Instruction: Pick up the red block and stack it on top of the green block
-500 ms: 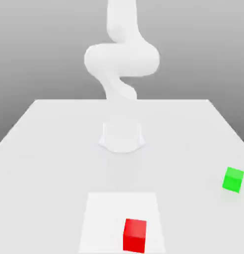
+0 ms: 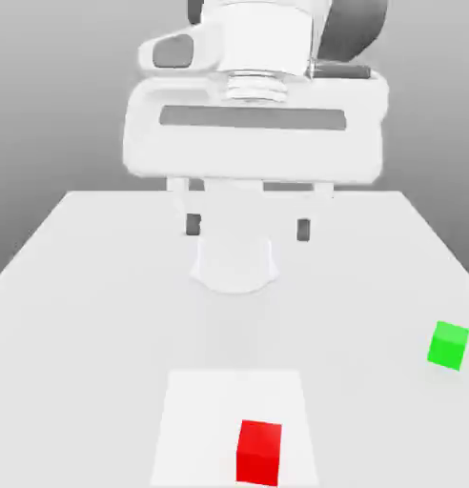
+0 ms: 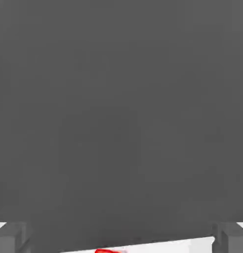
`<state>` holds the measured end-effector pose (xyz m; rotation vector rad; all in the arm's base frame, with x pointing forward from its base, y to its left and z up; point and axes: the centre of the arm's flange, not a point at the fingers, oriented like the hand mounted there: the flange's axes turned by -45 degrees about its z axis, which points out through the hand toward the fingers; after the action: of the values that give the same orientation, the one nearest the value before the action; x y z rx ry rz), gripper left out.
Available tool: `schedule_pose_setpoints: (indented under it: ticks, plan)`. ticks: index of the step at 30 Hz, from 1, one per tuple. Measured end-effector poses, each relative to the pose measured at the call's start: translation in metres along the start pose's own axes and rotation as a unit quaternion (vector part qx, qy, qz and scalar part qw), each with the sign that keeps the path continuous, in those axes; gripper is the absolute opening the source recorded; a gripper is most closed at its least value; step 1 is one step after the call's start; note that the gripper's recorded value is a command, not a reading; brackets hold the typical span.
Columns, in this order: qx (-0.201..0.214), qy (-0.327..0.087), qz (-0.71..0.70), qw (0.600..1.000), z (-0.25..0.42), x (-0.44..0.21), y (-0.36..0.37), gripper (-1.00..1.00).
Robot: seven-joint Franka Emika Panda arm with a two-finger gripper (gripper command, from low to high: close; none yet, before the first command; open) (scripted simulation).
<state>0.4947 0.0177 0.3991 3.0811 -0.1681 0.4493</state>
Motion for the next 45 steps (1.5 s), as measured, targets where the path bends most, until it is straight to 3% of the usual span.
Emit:
schedule_pose_setpoints:
  ticks: [9, 14, 15, 21, 26, 29, 34, 38, 40, 45]
  plan:
    - [0.000, -0.130, 0.020, 0.991, 0.159, -0.065, -0.011, 0.00]
    - [0.001, -0.144, 0.023, 0.989, 0.223, -0.089, -0.012, 0.00]
    - [0.001, -0.144, 0.023, 0.989, 0.233, -0.092, -0.012, -1.00]
    - [0.000, -0.144, 0.023, 0.989, 0.237, -0.094, -0.012, -1.00]
    - [0.001, -0.144, 0.023, 0.989, 0.192, -0.080, -0.012, -1.00]
    - [0.011, -0.144, -0.015, 0.989, 0.165, -0.091, -0.063, -1.00]
    - [0.033, -0.144, -0.122, 0.981, 0.126, -0.158, -0.185, -1.00]
    - [0.048, -0.140, -0.263, 0.953, 0.076, -0.281, -0.293, -1.00]
    - [0.049, -0.136, -0.300, 0.943, 0.067, -0.322, -0.313, -1.00]
    - [0.045, -0.136, -0.278, 0.950, 0.114, -0.321, -0.305, -1.00]
